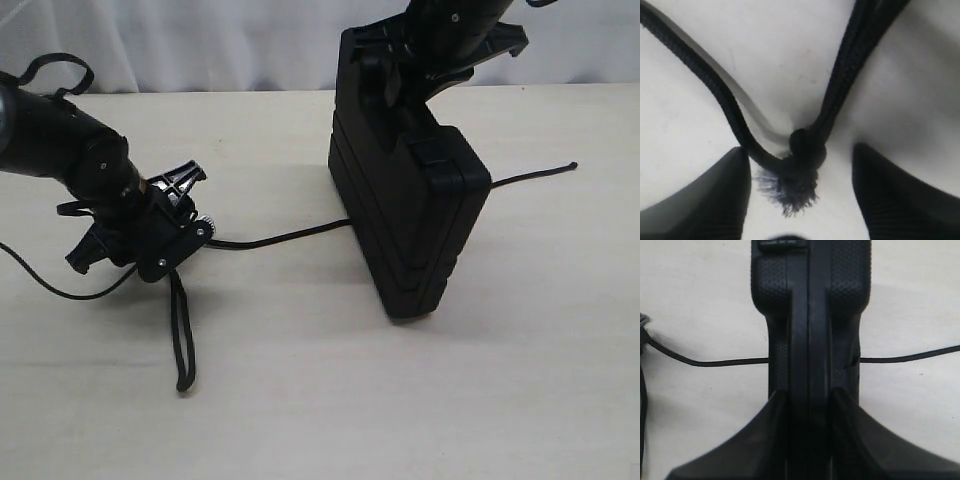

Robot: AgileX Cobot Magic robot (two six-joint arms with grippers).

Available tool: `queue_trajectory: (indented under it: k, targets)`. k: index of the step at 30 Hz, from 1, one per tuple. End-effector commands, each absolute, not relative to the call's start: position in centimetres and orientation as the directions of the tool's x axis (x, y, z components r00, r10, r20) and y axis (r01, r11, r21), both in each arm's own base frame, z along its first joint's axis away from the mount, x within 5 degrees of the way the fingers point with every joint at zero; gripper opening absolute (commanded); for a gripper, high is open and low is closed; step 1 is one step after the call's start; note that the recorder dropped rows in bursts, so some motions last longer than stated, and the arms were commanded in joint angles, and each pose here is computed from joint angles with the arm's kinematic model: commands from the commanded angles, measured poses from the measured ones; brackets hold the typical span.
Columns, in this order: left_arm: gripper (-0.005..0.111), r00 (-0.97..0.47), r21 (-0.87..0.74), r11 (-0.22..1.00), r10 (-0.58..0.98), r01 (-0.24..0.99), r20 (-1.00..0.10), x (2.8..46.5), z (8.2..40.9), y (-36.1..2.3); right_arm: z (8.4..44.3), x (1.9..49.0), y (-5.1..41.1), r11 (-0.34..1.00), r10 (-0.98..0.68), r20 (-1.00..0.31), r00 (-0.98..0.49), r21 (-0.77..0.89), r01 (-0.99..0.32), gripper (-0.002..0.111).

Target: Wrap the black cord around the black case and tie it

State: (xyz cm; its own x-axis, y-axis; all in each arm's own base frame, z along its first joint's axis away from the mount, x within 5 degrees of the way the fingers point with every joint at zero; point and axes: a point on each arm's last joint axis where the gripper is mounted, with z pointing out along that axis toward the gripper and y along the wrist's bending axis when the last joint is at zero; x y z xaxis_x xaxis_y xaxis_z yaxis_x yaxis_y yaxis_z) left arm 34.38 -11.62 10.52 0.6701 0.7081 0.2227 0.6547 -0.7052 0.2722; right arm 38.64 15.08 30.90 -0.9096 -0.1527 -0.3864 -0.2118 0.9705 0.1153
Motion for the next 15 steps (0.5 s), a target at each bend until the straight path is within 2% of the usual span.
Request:
queue_trajectory:
  k: [1, 4, 6, 10, 15]
  targets:
    - [0.034, 0.672, 0.222, -0.7, 0.714, 0.678, 0.198, 34.1, 9.1, -11.4, 31.1, 38.2, 15.1, 0.966, -0.172, -0.365, -0.915, 0.119, -0.229, 0.004]
    - [0.013, 0.651, 0.216, -0.677, 0.736, 0.704, 0.186, 33.9, 9.1, -11.3, 31.1, 38.2, 15.1, 0.966, -0.177, -0.366, -0.913, 0.114, -0.233, 0.004]
    - [0.002, 0.618, 0.217, -0.641, 0.768, 0.736, 0.171, 33.9, 9.1, -11.3, 31.1, 38.2, 15.1, 0.966, -0.177, -0.366, -0.913, 0.114, -0.233, 0.004]
    - [0.0, 0.569, 0.178, -0.586, 0.811, 0.791, 0.14, 33.4, 9.0, -11.2, 31.1, 38.2, 15.1, 0.966, -0.177, -0.369, -0.913, 0.114, -0.233, 0.004]
    - [0.0, 0.396, 0.145, -0.391, 0.918, 0.909, -0.011, 32.5, 8.8, -11.9, 31.1, 38.3, 15.1, 0.966, -0.176, -0.371, -0.912, 0.114, -0.233, 0.004]
